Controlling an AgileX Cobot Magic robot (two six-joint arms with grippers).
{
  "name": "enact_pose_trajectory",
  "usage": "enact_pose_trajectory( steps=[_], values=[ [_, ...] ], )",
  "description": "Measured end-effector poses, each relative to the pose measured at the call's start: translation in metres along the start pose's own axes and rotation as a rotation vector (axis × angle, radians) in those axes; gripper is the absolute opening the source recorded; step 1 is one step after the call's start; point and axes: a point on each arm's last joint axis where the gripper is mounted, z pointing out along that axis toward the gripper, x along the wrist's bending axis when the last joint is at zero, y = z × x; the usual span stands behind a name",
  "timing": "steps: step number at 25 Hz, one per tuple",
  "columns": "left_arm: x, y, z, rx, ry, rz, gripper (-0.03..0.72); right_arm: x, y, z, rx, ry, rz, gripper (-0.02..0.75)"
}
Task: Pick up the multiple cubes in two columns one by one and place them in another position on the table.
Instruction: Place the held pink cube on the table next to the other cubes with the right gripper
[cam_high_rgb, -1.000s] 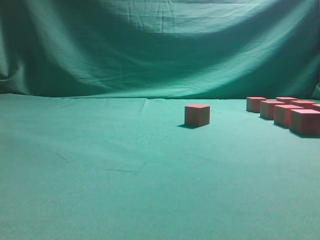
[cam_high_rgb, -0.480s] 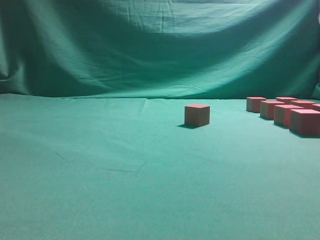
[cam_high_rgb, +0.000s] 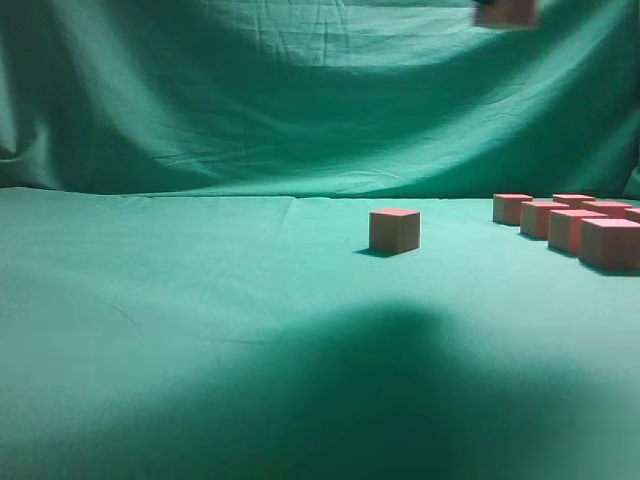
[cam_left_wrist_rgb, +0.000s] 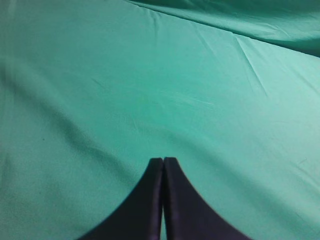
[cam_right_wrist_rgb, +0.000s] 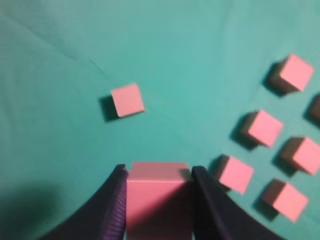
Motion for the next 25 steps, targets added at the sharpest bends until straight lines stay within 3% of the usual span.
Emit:
enact_pose_trajectory(
  steps=[5, 12, 18, 25],
  values=[
    [0.000, 0.000, 0.000, 0.000, 0.000, 0.000, 0.000, 0.037, 0.047, 0.021, 0.026, 0.057, -0.209, 0.274],
    [0.000, 0.000, 0.000, 0.000, 0.000, 0.000, 0.000, 0.083, 0.080, 0.094, 0.091, 0.121, -0.497, 0.274],
    [0.000, 0.000, 0.000, 0.000, 0.000, 0.000, 0.000, 0.090, 0.079, 0.150, 0.137, 0.145, -0.649, 0.274],
    [0.000, 0.000, 0.000, 0.000, 0.000, 0.000, 0.000, 0.089, 0.080, 0.172, 0.117, 0.137, -0.792, 0.274]
  ],
)
